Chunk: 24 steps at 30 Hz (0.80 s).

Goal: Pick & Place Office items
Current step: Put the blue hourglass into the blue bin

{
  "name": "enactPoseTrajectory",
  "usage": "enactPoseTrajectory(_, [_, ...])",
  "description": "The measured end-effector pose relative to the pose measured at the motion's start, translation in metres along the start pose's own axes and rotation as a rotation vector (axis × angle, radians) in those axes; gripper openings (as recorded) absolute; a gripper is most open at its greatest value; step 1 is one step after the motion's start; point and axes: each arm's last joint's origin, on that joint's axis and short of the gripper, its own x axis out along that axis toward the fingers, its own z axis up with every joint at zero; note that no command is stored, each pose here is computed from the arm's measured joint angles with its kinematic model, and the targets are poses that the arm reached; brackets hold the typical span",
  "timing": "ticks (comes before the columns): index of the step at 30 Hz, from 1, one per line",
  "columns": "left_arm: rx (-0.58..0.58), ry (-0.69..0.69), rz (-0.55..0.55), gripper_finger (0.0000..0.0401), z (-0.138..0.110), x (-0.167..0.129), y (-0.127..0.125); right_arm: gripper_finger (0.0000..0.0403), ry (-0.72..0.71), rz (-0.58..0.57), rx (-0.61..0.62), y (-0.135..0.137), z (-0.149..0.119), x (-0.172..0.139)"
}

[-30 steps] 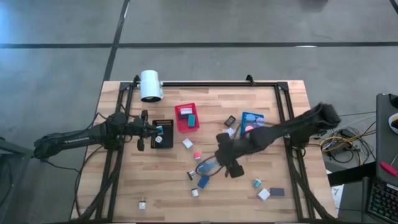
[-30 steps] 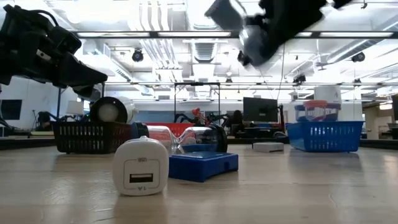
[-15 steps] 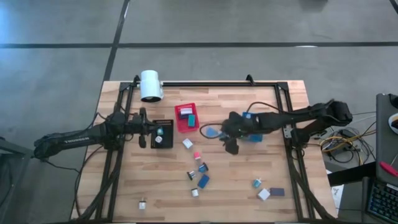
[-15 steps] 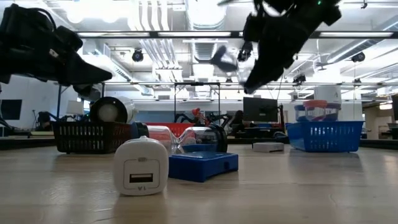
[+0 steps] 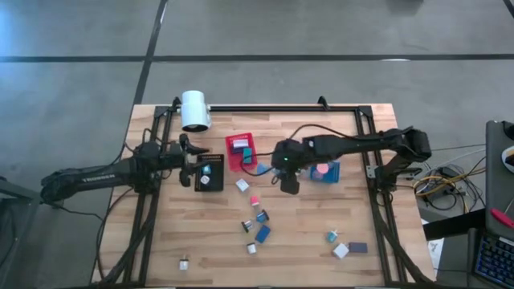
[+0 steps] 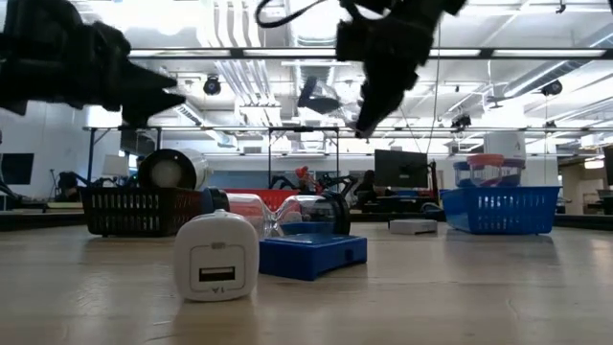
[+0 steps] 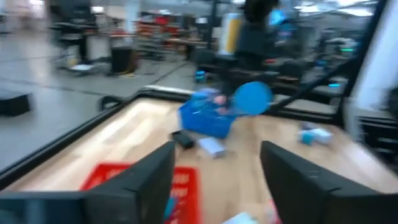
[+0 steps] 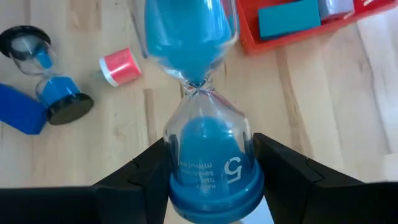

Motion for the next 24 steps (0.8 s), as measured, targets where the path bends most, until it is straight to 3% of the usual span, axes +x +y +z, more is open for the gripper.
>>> enactPoseTrajectory(5, [0.025,-0.018,-0.051,0.0321,0.022,0.006,-0.002,0.0189,0.033,-0.004,-0.055,0.001,0.026,-0.001])
enactPoseTrajectory(9, [0.069,-0.007,-0.072,0.0356,0.033,0.014,-0.005,0.0189,0.019,-0.010,-0.070,-0.003,0.040,0.004])
enactPoseTrajectory(18, [0.126,0.078,-0.106,0.0363,0.047,0.039,-0.008,0.0189,0.011,0.028,-0.067,-0.013,0.055,0.014])
enactPoseTrajectory(24, [0.126,0.166,-0.095,0.0363,0.047,0.063,-0.005,0.0189,-0.013,0.009,0.010,-0.022,0.060,0.008])
